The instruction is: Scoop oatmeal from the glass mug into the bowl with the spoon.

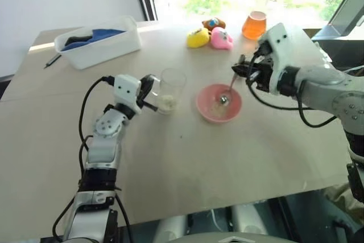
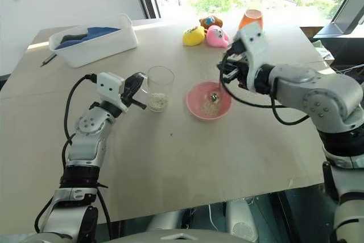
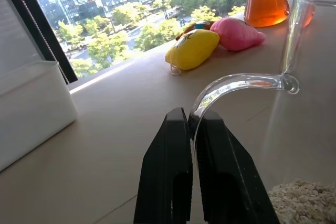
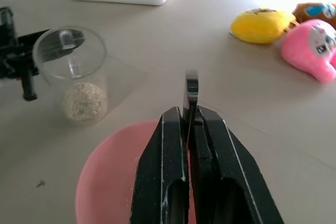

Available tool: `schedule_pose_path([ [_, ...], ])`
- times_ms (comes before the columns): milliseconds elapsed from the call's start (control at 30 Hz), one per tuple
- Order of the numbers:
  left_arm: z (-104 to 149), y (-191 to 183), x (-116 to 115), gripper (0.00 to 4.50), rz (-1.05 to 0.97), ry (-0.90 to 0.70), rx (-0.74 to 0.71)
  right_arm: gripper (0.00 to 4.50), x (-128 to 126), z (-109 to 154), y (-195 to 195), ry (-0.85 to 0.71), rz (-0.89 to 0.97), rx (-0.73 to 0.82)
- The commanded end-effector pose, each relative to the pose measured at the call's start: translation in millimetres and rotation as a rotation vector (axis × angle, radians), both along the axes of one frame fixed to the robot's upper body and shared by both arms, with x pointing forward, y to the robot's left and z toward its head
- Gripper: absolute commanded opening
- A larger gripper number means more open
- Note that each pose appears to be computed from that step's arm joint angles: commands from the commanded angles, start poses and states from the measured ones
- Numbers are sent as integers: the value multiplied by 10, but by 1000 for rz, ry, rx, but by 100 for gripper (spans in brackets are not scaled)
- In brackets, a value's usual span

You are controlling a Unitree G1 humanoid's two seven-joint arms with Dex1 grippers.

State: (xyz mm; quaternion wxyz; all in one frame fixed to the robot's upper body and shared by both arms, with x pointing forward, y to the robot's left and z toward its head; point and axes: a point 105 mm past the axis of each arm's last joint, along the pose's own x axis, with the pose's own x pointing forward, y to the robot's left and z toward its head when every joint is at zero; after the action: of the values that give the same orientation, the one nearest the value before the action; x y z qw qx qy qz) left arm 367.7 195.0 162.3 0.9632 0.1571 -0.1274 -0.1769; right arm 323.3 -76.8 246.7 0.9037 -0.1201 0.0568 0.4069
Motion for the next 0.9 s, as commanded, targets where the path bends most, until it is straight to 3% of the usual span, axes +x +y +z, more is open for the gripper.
schedule_pose_path([
  [33,113,-30,-58,17,-6,-46,17,0,-86,215,42,-156,63,-67],
  [233,71,-76,-83,17,-14,-27,-14,0,84,382,-96,-98,-29,126],
  [367,21,-124,-104,17,-29,-9,-16,0,122,778,25,-35,9,419],
  [500,11,-128,-111,17,-27,-4,-24,0,97,889,194,33,61,543],
  [900,-24,-153,-217,17,-55,2,-178,0,39,487,675,189,135,531],
])
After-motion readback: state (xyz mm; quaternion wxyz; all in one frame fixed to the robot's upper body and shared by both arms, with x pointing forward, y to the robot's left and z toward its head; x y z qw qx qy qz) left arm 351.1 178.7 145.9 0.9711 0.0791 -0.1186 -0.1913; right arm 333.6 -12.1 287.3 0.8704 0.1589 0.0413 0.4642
